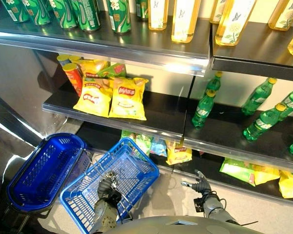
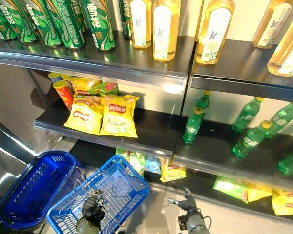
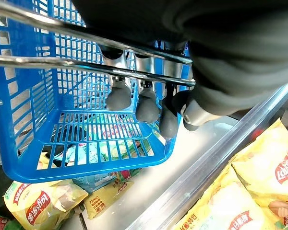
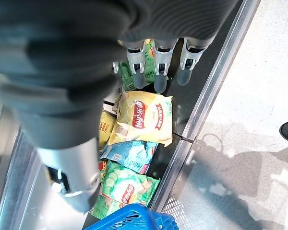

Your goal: Pick up the snacks into the basket

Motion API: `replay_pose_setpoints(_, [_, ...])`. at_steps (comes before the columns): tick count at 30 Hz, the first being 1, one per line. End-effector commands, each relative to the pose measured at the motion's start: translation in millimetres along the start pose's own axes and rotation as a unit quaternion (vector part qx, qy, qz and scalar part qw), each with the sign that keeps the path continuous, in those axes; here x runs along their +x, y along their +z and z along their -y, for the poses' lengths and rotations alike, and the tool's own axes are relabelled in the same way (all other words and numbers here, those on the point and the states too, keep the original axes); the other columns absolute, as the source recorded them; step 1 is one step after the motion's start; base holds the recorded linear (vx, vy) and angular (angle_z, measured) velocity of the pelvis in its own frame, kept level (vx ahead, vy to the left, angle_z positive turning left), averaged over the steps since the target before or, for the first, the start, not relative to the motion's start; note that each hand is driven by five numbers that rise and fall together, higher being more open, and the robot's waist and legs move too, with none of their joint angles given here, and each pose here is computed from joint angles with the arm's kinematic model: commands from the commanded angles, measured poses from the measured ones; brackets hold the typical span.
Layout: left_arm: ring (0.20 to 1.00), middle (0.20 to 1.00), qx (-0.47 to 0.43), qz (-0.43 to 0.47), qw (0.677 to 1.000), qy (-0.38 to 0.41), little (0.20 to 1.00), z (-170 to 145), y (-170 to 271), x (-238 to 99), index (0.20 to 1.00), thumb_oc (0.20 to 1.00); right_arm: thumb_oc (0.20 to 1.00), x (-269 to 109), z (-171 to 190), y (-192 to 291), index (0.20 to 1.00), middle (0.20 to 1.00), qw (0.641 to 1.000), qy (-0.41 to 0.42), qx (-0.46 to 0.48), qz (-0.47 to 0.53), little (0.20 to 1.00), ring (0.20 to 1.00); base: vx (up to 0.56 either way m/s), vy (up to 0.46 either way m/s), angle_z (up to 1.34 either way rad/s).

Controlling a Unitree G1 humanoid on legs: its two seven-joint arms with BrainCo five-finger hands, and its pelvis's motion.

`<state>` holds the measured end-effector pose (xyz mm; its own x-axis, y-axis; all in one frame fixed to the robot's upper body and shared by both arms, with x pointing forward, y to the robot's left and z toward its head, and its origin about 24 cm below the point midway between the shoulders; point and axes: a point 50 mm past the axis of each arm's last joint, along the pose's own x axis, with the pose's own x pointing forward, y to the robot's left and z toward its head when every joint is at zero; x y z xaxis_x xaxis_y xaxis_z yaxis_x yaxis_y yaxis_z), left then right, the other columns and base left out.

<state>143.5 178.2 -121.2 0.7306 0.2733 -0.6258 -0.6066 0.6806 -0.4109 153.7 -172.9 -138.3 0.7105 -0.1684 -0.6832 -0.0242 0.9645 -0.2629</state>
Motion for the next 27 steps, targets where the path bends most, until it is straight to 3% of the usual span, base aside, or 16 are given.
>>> replay_pose_setpoints(1, [0.200, 0.200, 0.014, 0.108, 0.988, -0.109, 0.200, 50, 43, 12, 0.200, 0.200, 1.000, 9, -10, 35, 1.000, 1.000, 0.998, 0.010, 0.000, 0.066, 1.000, 1.000, 0.00, 0.000, 0.00])
replay_pose_setpoints(17, [0.200, 0.200, 0.018, 0.125, 0.986, -0.113, 0.200, 52, 49, 12, 0.200, 0.200, 1.000, 8, -13, 42, 1.000, 1.000, 0.995, 0.030, -0.001, 0.092, 1.000, 1.000, 0.00, 0.000, 0.00])
replay_pose_setpoints(27, [0.200, 0.200, 0.024, 0.148, 0.982, -0.111, 0.200, 44, 57, 8, 0.200, 0.200, 1.000, -11, -5, 90, 1.000, 1.000, 0.966, 0.083, 0.010, 0.245, 1.000, 1.000, 0.00, 0.000, 0.00])
